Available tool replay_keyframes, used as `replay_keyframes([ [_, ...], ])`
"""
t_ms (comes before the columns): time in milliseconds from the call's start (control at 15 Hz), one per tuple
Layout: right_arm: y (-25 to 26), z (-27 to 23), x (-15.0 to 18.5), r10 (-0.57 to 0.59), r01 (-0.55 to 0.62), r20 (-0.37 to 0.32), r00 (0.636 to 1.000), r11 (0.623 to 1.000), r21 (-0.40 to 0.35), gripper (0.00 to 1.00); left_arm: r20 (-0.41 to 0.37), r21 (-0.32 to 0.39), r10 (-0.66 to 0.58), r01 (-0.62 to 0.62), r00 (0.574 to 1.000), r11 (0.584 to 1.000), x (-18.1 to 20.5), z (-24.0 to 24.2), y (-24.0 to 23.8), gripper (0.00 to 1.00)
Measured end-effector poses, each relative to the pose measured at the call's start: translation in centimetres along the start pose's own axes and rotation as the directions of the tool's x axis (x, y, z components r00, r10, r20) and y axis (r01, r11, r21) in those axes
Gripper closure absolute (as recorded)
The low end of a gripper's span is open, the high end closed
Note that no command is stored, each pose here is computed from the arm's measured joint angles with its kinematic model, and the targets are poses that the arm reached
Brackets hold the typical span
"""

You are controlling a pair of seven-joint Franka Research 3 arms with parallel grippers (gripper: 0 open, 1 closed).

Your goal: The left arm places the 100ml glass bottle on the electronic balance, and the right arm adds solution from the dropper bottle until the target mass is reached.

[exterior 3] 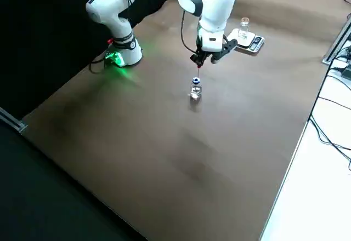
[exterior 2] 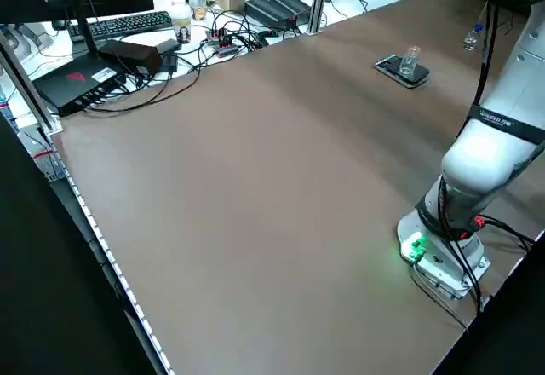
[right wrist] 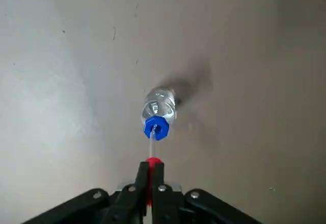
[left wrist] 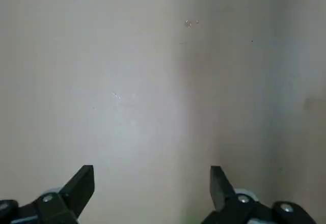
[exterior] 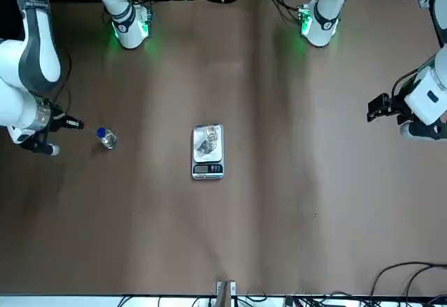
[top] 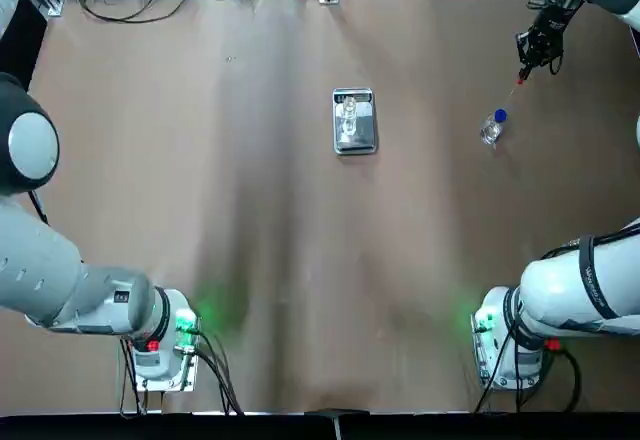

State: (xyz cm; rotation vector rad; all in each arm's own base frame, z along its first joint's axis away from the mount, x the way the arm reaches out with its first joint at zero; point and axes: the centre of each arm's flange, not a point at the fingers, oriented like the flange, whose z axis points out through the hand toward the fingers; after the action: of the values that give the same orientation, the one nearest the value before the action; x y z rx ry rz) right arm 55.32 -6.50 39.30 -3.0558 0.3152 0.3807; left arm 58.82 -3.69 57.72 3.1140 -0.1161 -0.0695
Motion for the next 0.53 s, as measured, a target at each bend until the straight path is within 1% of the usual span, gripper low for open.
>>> replay_keyframes([
  [333,0.1,1.3,-0.3,-0.009,0.009,0.026,1.0,1.0,-0.002,0.95,0.0,0.0,-0.002,0.002,1.0,1.0,0.0,0.0,-0.1,0.0],
  [533,0.0,1.4,-0.4,-0.011,0.011,0.026,1.0,1.0,-0.002,0.95,0.0,0.0,-0.002,0.002,1.0,1.0,0.0,0.0,-0.1,0.0],
])
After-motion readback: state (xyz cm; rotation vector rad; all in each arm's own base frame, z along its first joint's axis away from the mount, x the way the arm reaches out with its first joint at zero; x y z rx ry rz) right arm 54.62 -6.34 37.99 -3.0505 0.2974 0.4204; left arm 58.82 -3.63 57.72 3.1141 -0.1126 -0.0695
